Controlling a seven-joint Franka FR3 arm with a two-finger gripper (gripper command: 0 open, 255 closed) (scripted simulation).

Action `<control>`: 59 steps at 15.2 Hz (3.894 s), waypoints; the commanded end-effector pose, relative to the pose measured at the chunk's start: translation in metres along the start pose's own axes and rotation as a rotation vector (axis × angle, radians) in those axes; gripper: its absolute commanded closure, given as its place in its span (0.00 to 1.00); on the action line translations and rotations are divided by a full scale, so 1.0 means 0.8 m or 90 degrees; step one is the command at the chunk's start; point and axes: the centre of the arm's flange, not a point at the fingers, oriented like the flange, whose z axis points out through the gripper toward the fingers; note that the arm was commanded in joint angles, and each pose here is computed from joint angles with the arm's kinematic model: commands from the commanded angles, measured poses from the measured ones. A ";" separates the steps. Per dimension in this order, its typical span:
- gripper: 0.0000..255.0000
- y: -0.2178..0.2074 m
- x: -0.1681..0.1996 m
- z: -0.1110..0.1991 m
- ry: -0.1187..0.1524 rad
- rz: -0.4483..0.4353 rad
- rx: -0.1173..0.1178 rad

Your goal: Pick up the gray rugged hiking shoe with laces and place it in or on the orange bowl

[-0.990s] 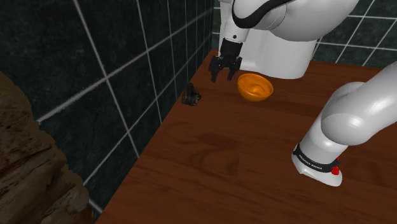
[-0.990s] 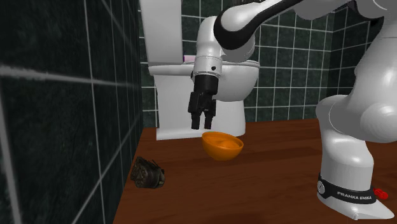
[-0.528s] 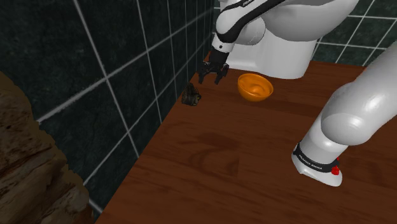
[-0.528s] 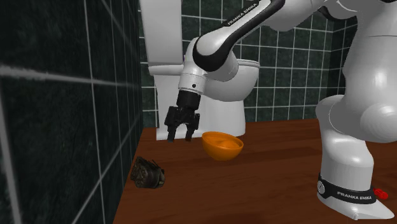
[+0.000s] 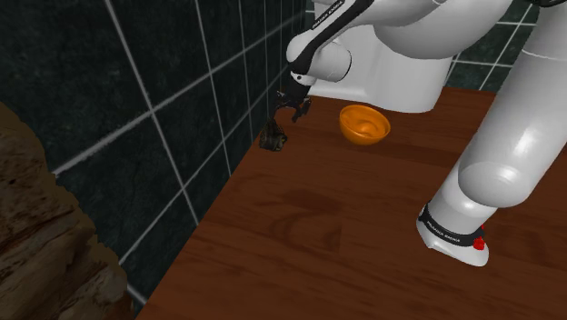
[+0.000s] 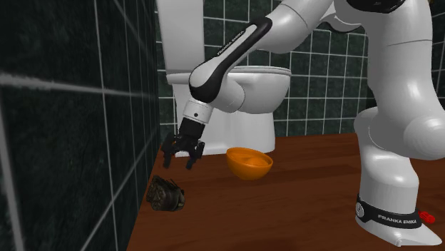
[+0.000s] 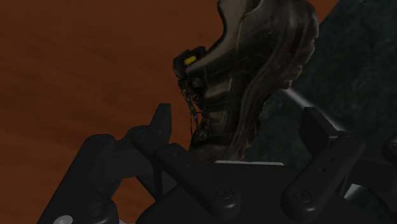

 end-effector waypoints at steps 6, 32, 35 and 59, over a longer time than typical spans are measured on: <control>0.00 0.009 0.047 0.053 0.038 0.043 0.023; 1.00 0.001 0.052 0.072 0.038 0.043 0.023; 1.00 -0.006 0.055 0.053 0.038 0.043 0.023; 1.00 -0.061 0.078 -0.093 0.038 0.043 0.023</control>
